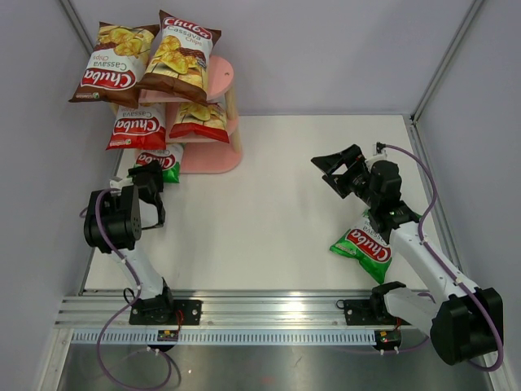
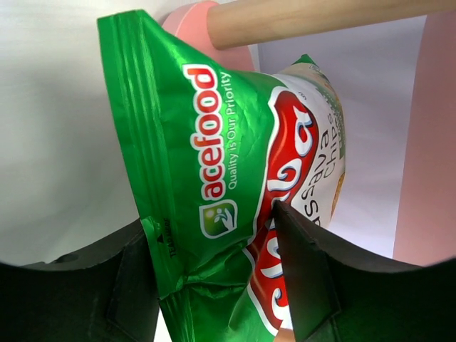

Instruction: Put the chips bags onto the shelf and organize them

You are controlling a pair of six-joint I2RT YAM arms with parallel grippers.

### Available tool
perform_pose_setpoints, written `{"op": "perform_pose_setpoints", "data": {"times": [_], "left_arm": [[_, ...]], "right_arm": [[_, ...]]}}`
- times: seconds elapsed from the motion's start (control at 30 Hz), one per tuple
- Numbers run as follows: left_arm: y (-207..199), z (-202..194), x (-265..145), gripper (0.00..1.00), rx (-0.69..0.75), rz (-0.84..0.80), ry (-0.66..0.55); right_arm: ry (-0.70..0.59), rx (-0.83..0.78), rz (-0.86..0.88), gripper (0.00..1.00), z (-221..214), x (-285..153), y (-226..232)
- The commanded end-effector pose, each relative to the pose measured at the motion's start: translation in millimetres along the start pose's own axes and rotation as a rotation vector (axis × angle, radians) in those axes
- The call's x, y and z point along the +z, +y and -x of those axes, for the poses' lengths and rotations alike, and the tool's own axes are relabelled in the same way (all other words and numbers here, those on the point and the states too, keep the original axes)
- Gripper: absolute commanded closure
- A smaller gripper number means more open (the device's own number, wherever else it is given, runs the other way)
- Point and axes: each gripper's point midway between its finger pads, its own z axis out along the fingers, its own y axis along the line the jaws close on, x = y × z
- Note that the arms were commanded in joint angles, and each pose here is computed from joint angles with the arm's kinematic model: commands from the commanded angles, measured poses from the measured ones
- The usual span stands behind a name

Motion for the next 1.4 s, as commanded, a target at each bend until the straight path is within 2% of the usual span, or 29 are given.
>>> {"op": "perform_pose_setpoints", "data": {"times": [0.0,0.37,0.43,0.5,0.77,0.93,1.07,1.2,1.23,1.37], "left_arm": [[1,4,13,0.41,0.016,0.021,-0.044],[-3,-5,28,0.41,-0.001,0.026,-0.044],[1,-4,24,0.33,-0.006,0.031,-0.045],[-6,0,17,0.2,-0.025,-0.001,-0.057],[-3,9,-9,0.02,-0.035,0.007,-0.064],[-7,13,-26,0.01,-0.057,-0.011,-0.056],[1,10,-43,0.01,-0.057,0.019,-0.019],[9,3,-61,0.01,-0.002,0.115,0.056],[23,1,-68,0.01,0.026,0.178,0.078],[12,8,-95,0.01,0.087,0.169,0.104]], "right_arm": [[-0.005,-0.016,0.051,0.01,3,-1,10],[0.001,-0.033,0.034,0.0,2,1,5],[0.004,-0.056,0.018,0.0,1,3,0],[0.002,-0.074,-0.016,0.0,1,3,-7],[-0.023,-0.172,-0.108,0.01,9,-4,-21],[0.026,-0.248,-0.195,0.0,15,-3,-30],[0.083,-0.303,-0.329,0.0,21,-5,-55],[0.038,-0.31,-0.478,0.01,49,-18,-83],[0.028,-0.305,-0.497,0.0,53,-22,-88],[-0.006,-0.306,-0.601,0.01,66,-41,-112]]}}
